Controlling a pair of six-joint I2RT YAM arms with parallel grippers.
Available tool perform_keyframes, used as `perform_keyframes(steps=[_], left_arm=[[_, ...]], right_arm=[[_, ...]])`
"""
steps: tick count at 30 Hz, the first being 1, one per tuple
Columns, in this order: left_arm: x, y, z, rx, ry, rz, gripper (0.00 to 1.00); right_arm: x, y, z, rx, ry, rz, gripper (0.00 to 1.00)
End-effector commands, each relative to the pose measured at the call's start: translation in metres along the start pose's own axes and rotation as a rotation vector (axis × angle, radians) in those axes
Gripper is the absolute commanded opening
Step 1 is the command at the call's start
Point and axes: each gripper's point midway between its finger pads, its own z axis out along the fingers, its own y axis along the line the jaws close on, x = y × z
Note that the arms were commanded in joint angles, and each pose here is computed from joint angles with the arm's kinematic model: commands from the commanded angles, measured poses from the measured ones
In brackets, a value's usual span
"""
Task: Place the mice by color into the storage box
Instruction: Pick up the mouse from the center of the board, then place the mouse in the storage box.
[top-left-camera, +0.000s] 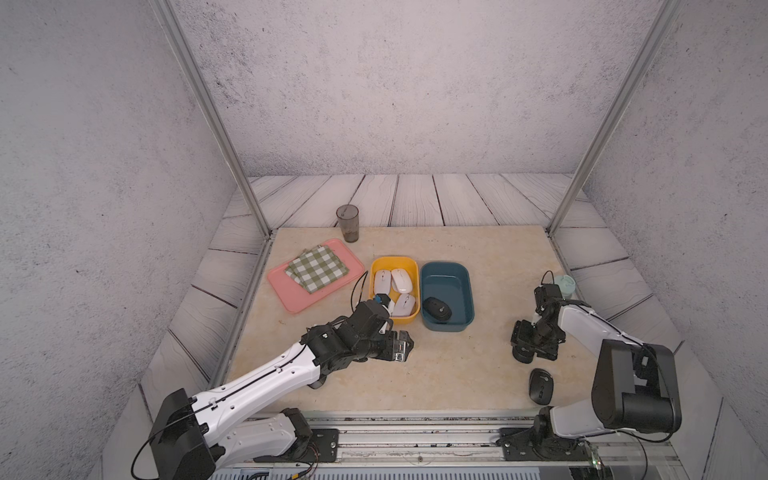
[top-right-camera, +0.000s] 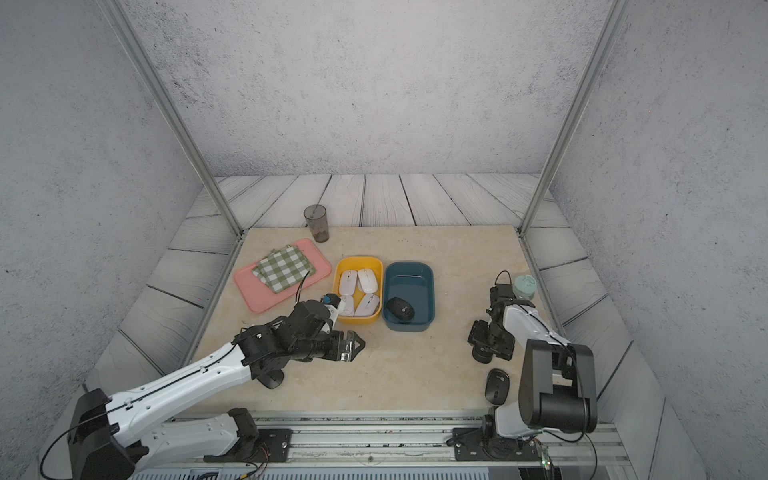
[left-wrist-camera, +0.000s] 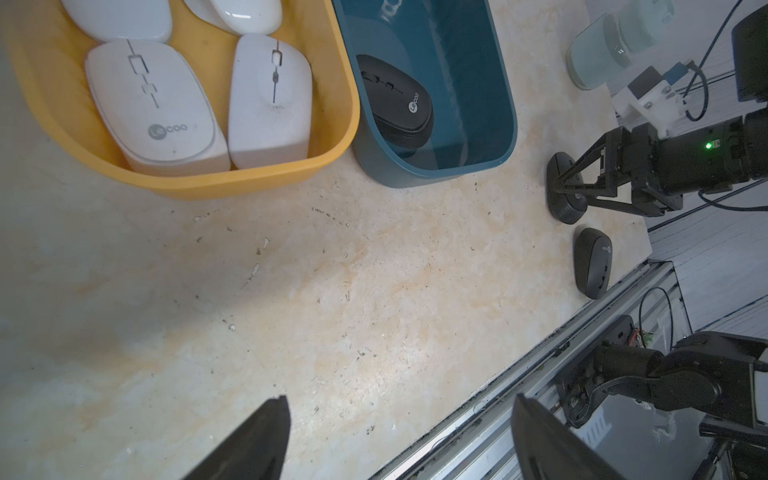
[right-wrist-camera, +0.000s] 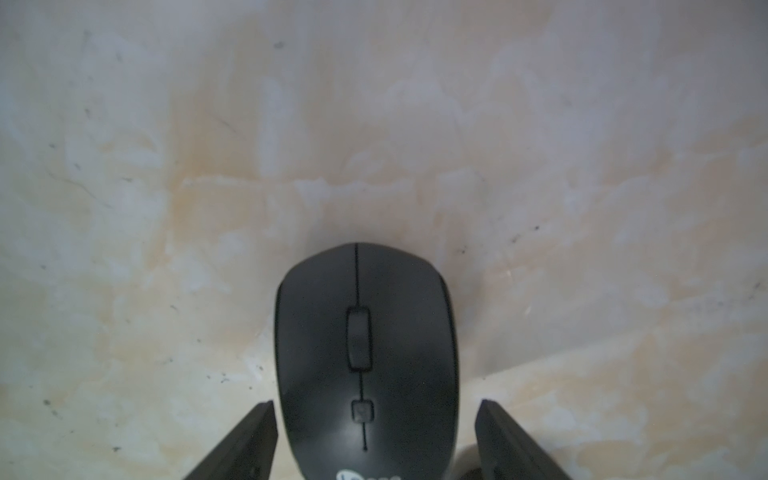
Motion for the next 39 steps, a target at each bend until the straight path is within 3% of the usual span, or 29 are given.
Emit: perform_keyframes(steps=[1,13,20,24,28,39], left_arm=[[-0.001,0.005,0.003,-0.002,0.002,-0.004,0.89],[-0.001,0.016,0.000,-0.014,0.006,-0.030,0.89],[-0.012,0.031,-0.013,0.033,-0.029,-0.126,0.89],[-0.019,0.043,-0.024,0.043,-0.050,-0.163,0.89],[-0.023,0.053,-0.033,0.029,-0.070,-0.179,0.90],[-0.018,0.069,-0.039,-0.004,-0.075,-0.208,0.90]], right_arm=[[-0.001,0.003,0.005,0.010,0.012,-0.017,0.75],[-0.004,0.010,-0.009,-0.021,-0.020,-0.026,0.55],[-0.013,0.028,-0.075,-0.110,-0.170,-0.066,0.50],[-0.009,0.065,-0.121,-0.157,-0.264,-0.199,0.49],[0.000,0.121,-0.142,-0.168,-0.296,-0.374,0.49],[-0.019,0.226,-0.106,-0.065,-0.313,-0.713,0.46]])
